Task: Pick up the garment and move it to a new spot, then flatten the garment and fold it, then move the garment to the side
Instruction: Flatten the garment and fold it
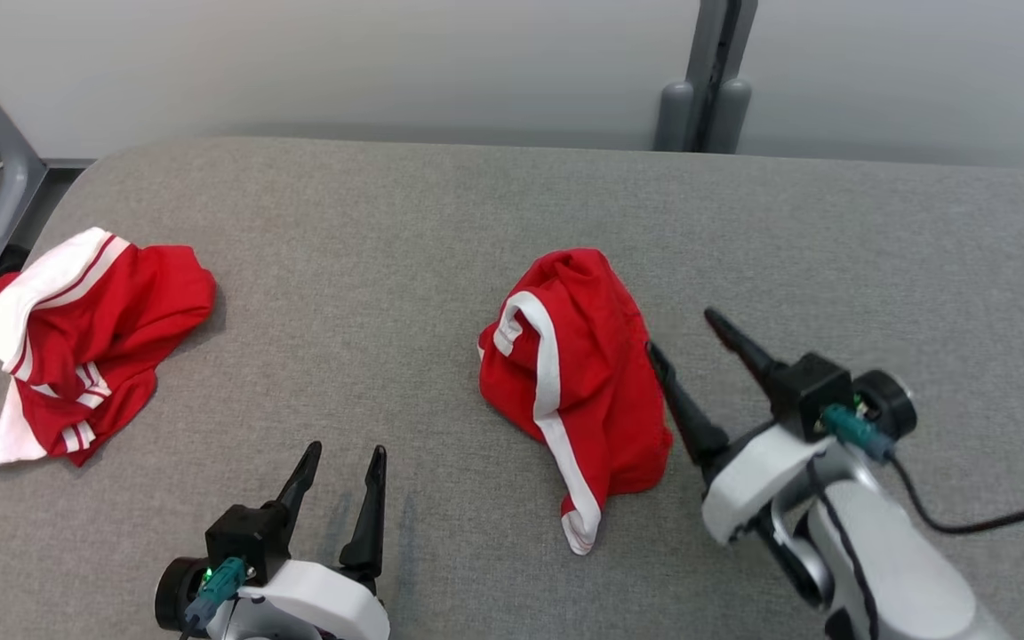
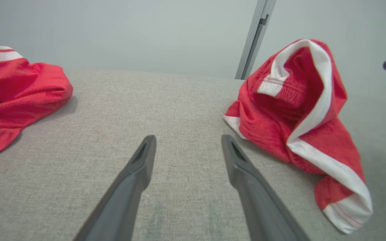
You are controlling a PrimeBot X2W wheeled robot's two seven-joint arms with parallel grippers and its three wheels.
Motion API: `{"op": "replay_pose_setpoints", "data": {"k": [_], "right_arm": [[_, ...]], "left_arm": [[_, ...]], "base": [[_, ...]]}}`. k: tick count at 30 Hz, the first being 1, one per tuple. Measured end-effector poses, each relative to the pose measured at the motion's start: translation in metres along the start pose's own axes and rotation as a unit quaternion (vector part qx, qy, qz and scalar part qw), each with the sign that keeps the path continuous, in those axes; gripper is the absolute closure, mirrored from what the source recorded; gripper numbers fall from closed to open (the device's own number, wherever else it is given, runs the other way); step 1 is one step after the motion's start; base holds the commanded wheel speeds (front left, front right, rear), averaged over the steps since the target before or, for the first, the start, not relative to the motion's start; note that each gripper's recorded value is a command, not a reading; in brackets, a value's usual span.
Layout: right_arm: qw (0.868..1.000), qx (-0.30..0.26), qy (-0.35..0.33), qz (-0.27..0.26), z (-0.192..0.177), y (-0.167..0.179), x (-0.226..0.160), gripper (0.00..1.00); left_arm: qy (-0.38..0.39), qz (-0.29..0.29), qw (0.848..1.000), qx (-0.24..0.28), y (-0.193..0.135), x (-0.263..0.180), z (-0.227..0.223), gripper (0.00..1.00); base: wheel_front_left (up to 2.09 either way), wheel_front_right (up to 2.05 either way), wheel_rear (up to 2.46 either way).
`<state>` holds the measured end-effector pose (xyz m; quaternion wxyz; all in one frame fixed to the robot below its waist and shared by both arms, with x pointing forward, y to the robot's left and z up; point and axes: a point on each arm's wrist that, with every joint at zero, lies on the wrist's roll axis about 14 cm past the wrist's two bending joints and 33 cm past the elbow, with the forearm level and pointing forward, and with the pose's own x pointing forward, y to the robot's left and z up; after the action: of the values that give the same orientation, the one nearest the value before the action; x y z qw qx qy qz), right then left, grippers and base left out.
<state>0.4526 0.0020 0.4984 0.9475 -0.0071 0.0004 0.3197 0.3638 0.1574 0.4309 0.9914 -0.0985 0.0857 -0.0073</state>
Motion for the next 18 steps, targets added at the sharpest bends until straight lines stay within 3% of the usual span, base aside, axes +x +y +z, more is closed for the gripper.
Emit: {"op": "replay_pose_setpoints", "data": {"k": [11,18], "right_arm": [[0.992,0.051,0.082,0.08,-0.061,0.08,-0.061,0.0],[0.982,0.056,0.141,0.116,-0.094,0.099,-0.069,0.0]], "left_arm": [[0.002,-0.018,1.0,0.001,-0.011,-0.005,-0.003,0.0],[0.009,-0.012,1.0,-0.001,-0.006,-0.007,-0.007,0.0]], "base": [[0.0,0.0,0.0],[0.0,0.0,0.0]]}}
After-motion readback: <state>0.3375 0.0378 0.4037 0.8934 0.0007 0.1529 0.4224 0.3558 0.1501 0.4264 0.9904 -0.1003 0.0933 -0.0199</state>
